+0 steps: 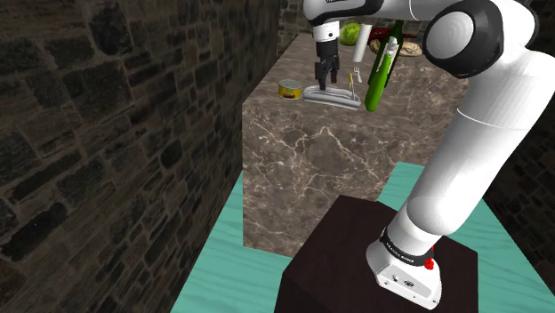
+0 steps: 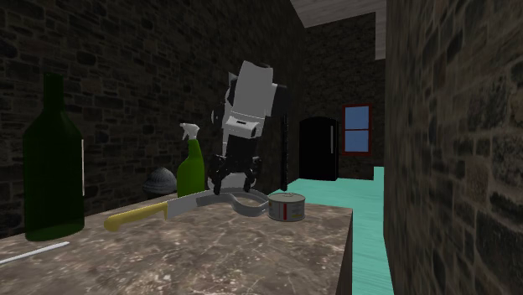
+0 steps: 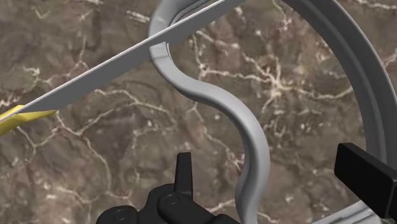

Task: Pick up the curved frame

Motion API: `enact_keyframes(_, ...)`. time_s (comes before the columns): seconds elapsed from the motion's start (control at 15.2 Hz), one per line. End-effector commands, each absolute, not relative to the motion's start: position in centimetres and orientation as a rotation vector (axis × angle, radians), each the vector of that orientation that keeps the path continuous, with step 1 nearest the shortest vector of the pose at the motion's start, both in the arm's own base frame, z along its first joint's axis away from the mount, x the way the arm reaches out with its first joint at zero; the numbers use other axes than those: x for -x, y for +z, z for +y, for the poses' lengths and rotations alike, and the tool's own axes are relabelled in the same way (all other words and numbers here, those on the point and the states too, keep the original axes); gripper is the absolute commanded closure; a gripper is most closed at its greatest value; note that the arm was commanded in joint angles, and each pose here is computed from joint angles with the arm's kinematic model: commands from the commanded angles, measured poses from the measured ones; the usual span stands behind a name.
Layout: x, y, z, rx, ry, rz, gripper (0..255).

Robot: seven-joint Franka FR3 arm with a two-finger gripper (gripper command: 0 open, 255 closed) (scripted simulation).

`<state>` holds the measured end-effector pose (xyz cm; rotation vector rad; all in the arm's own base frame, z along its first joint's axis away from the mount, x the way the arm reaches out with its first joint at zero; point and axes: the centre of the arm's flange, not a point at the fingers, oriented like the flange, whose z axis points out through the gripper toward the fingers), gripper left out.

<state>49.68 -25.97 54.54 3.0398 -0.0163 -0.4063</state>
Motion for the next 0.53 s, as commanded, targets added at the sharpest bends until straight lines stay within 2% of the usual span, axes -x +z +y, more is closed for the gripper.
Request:
enact_keyframes(0.0,-49.7,53.4,-26.1,-3.039,-0.407,-0.016,0)
enact_keyframes(0.26,-49.7,52.0,-26.1,-3.039,-0.407,-0.016,0)
enact_keyframes(0.33,-49.7,52.0,-26.0,-3.039,-0.407,-0.016,255)
enact_keyframes(0.46,-49.7,52.0,-26.0,-3.039,-0.407,-0.016,255)
